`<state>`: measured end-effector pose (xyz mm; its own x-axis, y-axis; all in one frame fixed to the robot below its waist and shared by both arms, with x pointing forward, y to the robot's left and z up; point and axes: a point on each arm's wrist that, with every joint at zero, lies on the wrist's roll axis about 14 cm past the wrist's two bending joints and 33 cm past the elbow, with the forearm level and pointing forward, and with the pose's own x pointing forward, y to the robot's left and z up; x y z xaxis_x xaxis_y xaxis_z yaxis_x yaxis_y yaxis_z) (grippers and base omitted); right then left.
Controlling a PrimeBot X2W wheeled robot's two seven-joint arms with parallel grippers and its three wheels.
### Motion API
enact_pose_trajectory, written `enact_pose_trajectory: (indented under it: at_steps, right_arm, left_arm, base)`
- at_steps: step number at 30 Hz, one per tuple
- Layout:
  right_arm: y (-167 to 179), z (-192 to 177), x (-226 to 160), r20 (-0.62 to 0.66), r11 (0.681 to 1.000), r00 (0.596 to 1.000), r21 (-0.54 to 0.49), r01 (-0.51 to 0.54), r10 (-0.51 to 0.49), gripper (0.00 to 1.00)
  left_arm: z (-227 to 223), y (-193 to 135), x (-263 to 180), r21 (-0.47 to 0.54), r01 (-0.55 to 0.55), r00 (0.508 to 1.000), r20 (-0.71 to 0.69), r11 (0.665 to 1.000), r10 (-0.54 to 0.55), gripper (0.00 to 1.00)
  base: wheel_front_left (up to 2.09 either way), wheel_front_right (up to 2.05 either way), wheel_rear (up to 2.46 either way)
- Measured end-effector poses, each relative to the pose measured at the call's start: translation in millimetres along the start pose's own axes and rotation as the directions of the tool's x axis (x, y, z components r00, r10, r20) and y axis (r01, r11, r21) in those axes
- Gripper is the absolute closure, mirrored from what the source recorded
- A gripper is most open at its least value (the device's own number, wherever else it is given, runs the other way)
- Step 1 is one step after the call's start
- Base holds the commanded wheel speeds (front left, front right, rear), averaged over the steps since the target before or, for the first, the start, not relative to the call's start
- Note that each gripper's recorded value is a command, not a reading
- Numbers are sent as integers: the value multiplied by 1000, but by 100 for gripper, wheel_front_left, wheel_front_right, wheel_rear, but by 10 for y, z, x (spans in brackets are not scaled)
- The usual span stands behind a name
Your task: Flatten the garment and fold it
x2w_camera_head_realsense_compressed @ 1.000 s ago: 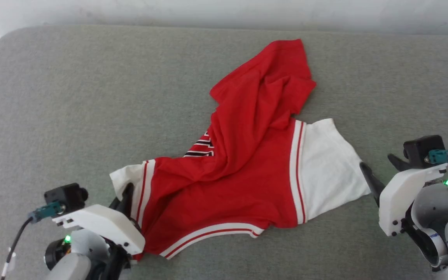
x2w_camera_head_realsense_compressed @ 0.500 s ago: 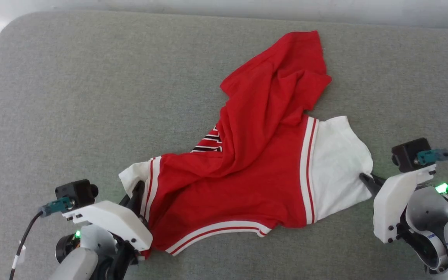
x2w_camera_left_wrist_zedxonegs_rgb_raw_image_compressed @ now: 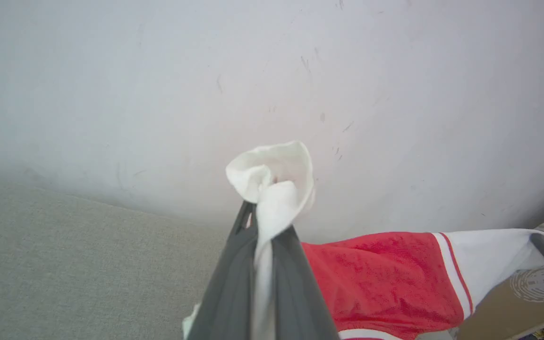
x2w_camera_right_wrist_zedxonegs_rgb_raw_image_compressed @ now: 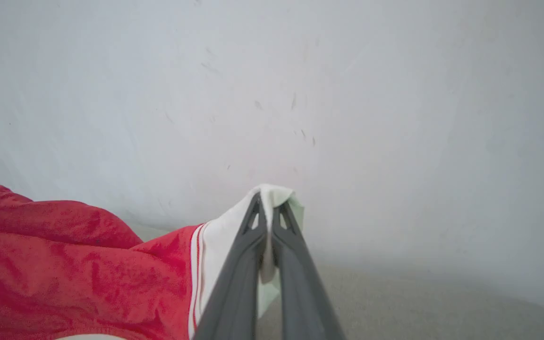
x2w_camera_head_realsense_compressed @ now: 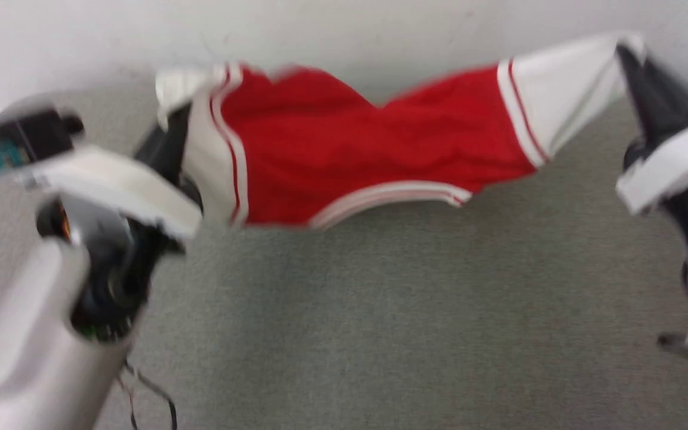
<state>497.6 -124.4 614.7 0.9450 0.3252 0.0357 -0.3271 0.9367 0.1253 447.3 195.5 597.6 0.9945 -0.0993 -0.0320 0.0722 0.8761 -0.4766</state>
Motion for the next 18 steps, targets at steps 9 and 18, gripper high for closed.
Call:
enact_pose_trajectory:
  at_steps: [9, 18]
  right_arm:
    - [102, 1615, -142, 304, 986, 952, -169, 16, 36, 100]
    - [-107, 2110, -203, 311, 969, 950, -223, 107, -33, 100]
  left_arm:
    - [971, -761, 384, 62, 119, 989, 85, 991, -124, 100]
    - [1110, -860, 746, 124, 39, 999, -26, 991, -36, 100]
  base:
    - [0, 0, 0]
    - [0, 0, 0]
